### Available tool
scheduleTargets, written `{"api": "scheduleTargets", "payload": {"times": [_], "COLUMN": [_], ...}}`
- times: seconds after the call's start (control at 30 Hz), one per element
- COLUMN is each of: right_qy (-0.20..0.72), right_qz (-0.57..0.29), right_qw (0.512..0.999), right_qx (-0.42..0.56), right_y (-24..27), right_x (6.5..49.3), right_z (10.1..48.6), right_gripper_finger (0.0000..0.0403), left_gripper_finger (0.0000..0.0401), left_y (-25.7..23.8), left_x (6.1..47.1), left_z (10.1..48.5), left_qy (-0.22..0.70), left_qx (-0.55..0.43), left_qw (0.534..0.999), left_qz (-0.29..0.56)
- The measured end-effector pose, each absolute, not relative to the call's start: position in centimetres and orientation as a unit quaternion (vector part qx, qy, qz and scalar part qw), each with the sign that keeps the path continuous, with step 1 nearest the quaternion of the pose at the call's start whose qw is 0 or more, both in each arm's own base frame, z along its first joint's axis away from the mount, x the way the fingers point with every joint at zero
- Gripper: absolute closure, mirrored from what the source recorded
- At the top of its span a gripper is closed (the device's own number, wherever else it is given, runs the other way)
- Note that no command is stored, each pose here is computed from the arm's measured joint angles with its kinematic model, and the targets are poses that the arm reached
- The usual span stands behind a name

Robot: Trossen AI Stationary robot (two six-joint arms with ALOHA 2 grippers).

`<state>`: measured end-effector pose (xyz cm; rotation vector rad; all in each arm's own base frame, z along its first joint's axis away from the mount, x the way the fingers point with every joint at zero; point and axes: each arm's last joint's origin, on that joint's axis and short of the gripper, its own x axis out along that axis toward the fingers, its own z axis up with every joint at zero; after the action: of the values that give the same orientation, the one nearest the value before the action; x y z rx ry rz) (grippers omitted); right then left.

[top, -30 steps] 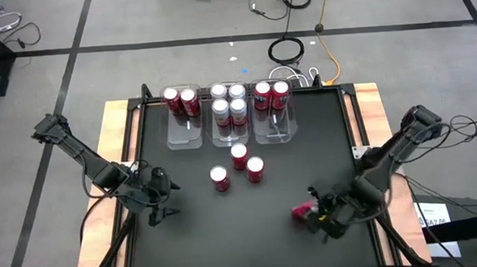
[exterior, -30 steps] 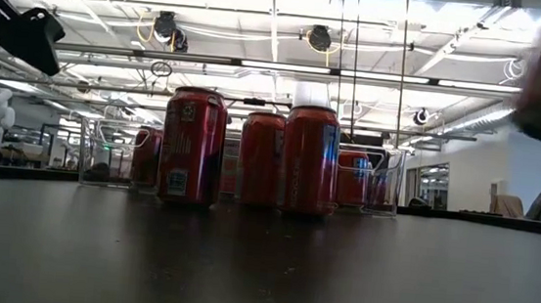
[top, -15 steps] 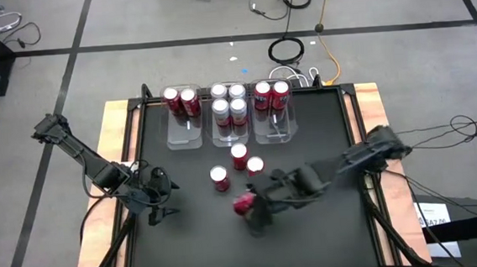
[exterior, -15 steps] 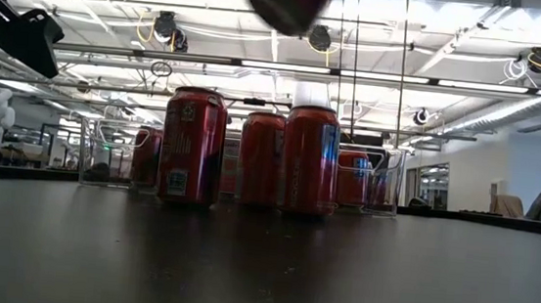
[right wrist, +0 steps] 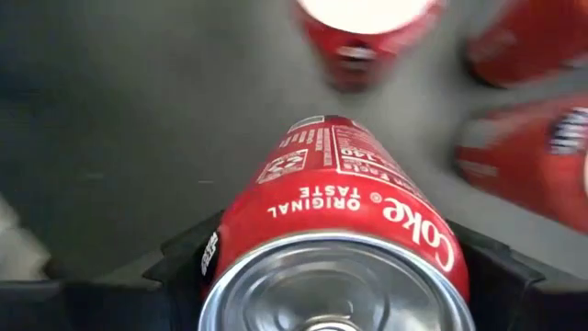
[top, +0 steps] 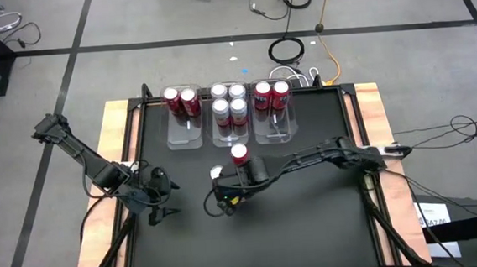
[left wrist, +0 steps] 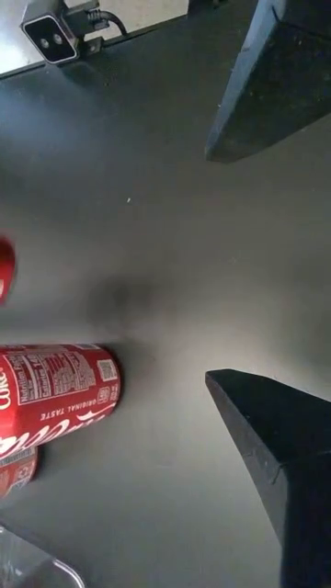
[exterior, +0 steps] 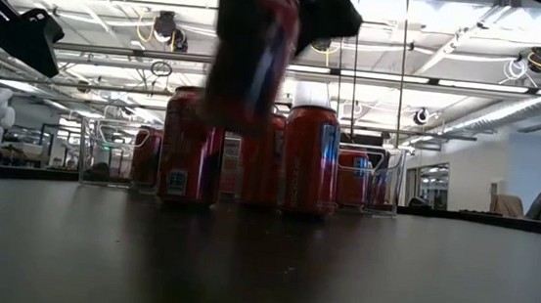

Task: Sort soda cans
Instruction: Move the bottom red soda can to the center of the table

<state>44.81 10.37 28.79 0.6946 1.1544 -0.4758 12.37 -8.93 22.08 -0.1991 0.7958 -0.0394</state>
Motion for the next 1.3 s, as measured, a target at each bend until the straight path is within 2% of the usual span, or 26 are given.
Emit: {"api": "scheduleTargets", "payload": {"times": [0.1,0.5,0.83,1.3], "right_qy": [0.554,0.571,0.562,0.561], "right_qz": [-0.244,-0.274,-0.3,-0.304], "right_qw": [0.735,0.714,0.712,0.701], "right_qx": [0.305,0.299,0.295,0.319], "right_y": [9.7,8.2,7.7,7.8], "right_x": [44.9,47.1,47.2,47.2], "right_z": [27.4,22.8,22.4,22.4], "right_gripper_finger": [0.0103,0.0101,0.0063,0.0062], "left_gripper_finger": [0.0005,0.0005,0.0005,0.0005], "left_y": [-8.9,-9.0,-9.0,-9.0], "left_x": [12.4,12.4,12.4,12.4], "left_z": [22.1,22.1,22.1,22.1], "left_qy": [0.385,0.385,0.383,0.383], "left_qx": [-0.098,-0.099,-0.1,-0.1], "left_qw": [0.917,0.917,0.918,0.918], "left_qz": [-0.02,-0.02,-0.021,-0.021]}}
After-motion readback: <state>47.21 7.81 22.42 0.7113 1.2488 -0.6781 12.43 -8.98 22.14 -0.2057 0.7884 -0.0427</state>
